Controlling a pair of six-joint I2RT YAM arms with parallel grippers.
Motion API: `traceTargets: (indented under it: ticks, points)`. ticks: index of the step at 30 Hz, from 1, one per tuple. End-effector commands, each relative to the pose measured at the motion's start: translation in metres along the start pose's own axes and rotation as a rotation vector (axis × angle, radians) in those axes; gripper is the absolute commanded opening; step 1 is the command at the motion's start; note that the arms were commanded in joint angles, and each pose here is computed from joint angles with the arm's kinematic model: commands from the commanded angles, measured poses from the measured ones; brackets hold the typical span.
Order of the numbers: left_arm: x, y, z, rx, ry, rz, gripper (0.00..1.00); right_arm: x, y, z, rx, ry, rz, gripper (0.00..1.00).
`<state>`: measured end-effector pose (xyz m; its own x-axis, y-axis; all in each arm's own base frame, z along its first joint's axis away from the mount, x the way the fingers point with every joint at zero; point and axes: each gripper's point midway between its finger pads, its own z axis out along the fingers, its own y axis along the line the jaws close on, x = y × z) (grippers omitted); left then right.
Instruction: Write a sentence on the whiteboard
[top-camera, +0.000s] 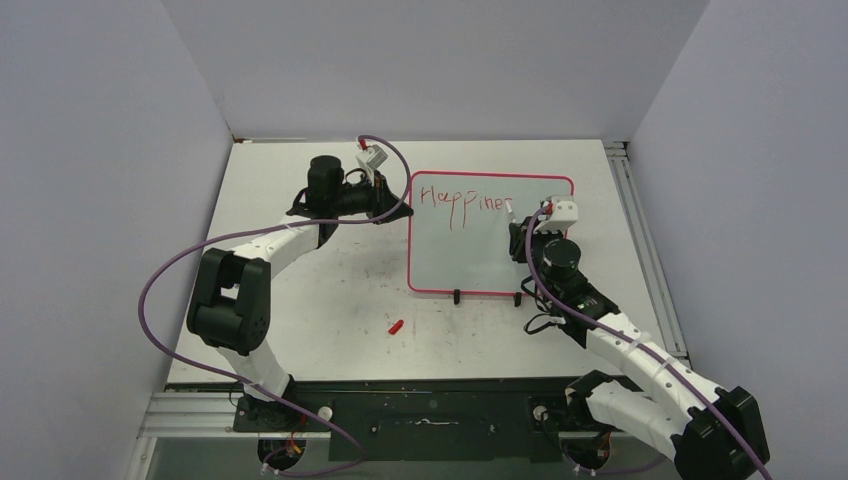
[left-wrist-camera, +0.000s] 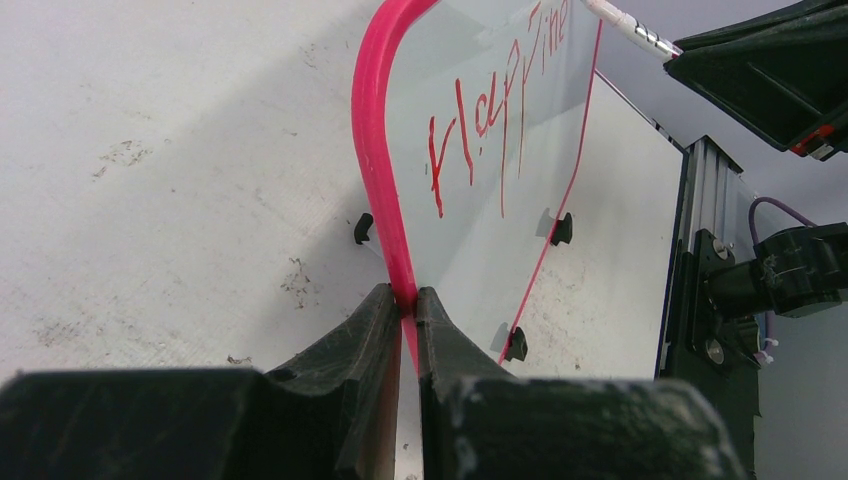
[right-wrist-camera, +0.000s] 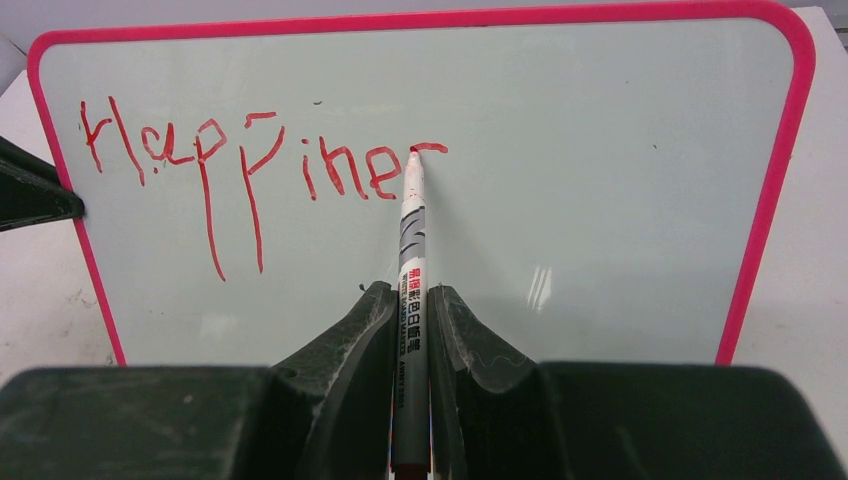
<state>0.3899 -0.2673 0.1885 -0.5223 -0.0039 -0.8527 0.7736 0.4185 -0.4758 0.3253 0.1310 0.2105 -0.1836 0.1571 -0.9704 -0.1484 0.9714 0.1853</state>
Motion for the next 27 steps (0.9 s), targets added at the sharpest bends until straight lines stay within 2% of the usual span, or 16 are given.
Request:
traceTargets:
  ticks: [1,17,27]
  points:
    - [-0.034,-0.018,-0.010,0.028,-0.073,0.111,0.00,-0.004,0.004,-0.006,-0.017,-0.010,0.010,0.05]
    - [-0.036,-0.019,-0.010,0.031,-0.077,0.116,0.00,0.004,-0.012,-0.012,0.060,0.011,0.014,0.05]
    - [-0.037,-0.020,-0.011,0.031,-0.078,0.118,0.00,0.012,-0.011,-0.017,0.048,0.032,0.017,0.05]
